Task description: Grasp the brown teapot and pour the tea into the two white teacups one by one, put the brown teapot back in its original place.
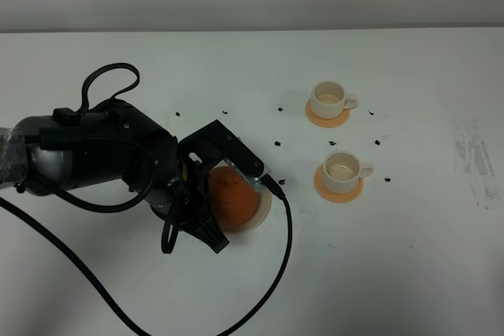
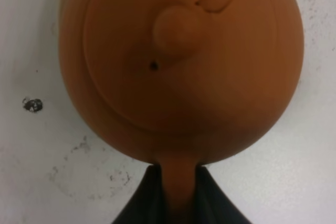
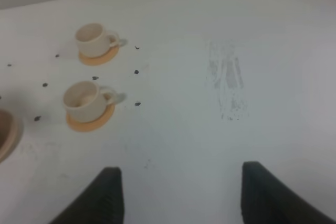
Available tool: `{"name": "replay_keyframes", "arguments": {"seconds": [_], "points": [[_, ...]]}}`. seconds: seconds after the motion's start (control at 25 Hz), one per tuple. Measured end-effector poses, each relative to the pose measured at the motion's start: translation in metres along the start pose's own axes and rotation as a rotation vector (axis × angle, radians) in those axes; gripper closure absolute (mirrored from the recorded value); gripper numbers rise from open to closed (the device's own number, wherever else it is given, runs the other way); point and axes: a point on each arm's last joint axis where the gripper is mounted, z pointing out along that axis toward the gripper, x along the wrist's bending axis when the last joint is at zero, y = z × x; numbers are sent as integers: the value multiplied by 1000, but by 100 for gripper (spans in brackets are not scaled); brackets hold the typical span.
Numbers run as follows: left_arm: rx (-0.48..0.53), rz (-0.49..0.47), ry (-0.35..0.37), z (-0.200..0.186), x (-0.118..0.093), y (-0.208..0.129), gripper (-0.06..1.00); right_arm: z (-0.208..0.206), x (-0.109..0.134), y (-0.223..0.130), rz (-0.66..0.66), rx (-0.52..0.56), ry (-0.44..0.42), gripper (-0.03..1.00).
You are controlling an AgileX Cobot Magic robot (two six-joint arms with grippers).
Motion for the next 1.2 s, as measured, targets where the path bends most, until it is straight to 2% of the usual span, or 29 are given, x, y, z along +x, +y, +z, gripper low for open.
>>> {"name": "replay_keyframes", "arguments": {"seconds": [0.16,0.56,0.76,0.96,1.2], "points": [[-7,14,1,-1,0,1,82,0,0,0,0,0,0,46],[-130,20,24,-34,3,10,82,0,0,0,0,0,0,46],[-155,37,31,-38,4,13,82,0,0,0,0,0,0,46],[-208,93,78,-48,13,40,82,0,0,0,0,0,0,46],[-201,208,117,-39,23,74,82,0,0,0,0,0,0,46]]}}
